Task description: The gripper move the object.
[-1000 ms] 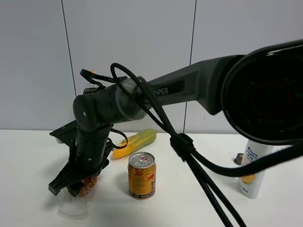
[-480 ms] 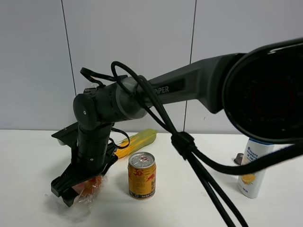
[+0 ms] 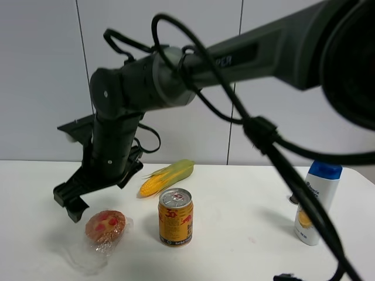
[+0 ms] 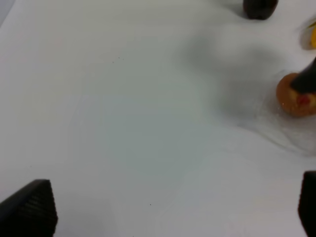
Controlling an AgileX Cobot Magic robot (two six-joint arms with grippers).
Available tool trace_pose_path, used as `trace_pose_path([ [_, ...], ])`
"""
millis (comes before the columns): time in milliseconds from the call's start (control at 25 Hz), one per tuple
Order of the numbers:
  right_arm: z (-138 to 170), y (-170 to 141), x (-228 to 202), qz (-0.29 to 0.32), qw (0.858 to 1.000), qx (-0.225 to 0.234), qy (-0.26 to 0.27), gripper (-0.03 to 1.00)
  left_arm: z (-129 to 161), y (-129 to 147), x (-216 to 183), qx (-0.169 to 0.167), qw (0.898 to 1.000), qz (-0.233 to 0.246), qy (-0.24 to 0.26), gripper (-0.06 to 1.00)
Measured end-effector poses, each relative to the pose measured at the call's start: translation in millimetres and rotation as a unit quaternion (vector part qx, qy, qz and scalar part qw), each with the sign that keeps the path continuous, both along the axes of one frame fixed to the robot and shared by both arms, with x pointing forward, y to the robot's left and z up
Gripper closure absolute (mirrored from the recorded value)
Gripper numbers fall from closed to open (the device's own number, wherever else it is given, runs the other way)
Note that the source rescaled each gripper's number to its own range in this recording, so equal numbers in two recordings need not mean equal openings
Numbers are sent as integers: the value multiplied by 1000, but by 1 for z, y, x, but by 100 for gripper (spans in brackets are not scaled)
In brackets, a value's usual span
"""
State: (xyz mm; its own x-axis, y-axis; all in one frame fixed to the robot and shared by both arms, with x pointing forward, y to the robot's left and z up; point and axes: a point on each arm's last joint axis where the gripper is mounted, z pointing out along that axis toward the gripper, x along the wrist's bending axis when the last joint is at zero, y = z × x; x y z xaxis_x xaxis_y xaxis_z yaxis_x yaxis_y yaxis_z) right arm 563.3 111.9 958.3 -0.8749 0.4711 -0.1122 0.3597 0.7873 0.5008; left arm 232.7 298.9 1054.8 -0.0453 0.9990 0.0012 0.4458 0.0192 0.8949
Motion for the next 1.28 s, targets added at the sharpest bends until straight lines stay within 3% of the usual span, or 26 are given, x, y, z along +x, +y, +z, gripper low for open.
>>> trace_pose_path([
  [400,123,-24,-19,-2,993,92,-70,-3,0,0,0,0,1000,0,0,-6],
  [640,171,-43,-34,-3,989,117,-90,-3,0,0,0,0,1000,0,0,-6],
  [960,197,-64,-51,-4,993,93,-70,-3,0,0,0,0,1000,0,0,-6],
  [1280,192,-71,-58,-4,998,58,-26,-3,0,0,0,0,1000,0,0,-6],
])
